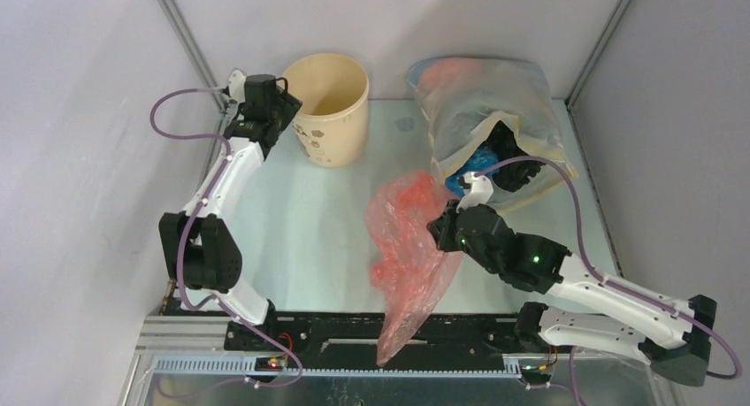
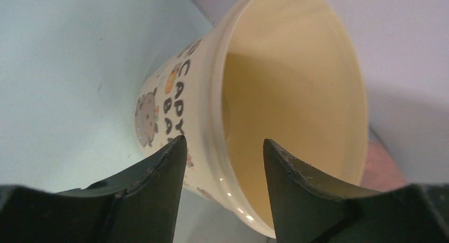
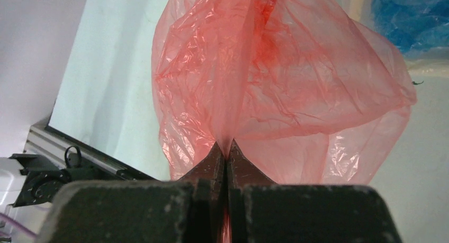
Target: Put the trash bags into the trash bin
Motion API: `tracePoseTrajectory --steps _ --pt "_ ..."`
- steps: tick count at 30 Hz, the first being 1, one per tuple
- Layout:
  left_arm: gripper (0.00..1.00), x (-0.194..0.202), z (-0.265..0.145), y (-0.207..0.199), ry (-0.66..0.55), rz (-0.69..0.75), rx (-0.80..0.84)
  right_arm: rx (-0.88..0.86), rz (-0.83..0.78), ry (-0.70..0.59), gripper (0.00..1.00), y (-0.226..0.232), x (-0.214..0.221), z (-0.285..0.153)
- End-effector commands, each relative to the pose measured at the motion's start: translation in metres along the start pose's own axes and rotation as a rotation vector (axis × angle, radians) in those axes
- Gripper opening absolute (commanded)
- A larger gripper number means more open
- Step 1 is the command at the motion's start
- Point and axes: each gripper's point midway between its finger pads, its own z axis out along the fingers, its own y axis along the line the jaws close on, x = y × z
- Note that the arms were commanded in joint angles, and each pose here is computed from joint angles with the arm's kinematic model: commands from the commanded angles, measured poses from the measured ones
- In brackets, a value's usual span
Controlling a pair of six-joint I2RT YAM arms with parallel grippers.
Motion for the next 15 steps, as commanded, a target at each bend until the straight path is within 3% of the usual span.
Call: tracePoseTrajectory --steps 1,4,10,12,15 --pt "0.61 0.001 -0.002 0.006 0.030 0.025 -0.036 -0.026 -0.007 -0.015 0.00 -0.001 -0.005 -0.011" --pt "0.61 -0.002 -0.004 0.015 0.013 0.035 -0.080 -0.037 0.003 -0.018 0.00 0.000 -0.008 -0.015" --pt "0.50 0.009 0.009 0.024 0.050 0.090 -0.120 -0.065 0.009 0.002 0.00 0.007 -0.009 -0.020" --pt "0.41 0.015 0.012 0.027 0.072 0.097 -0.127 -0.076 0.008 0.010 0.00 0.011 -0.011 -0.023" --pt "0.13 0.016 0.008 0.026 0.080 0.097 -0.116 -0.075 -0.003 0.013 0.00 0.012 -0.014 -0.027"
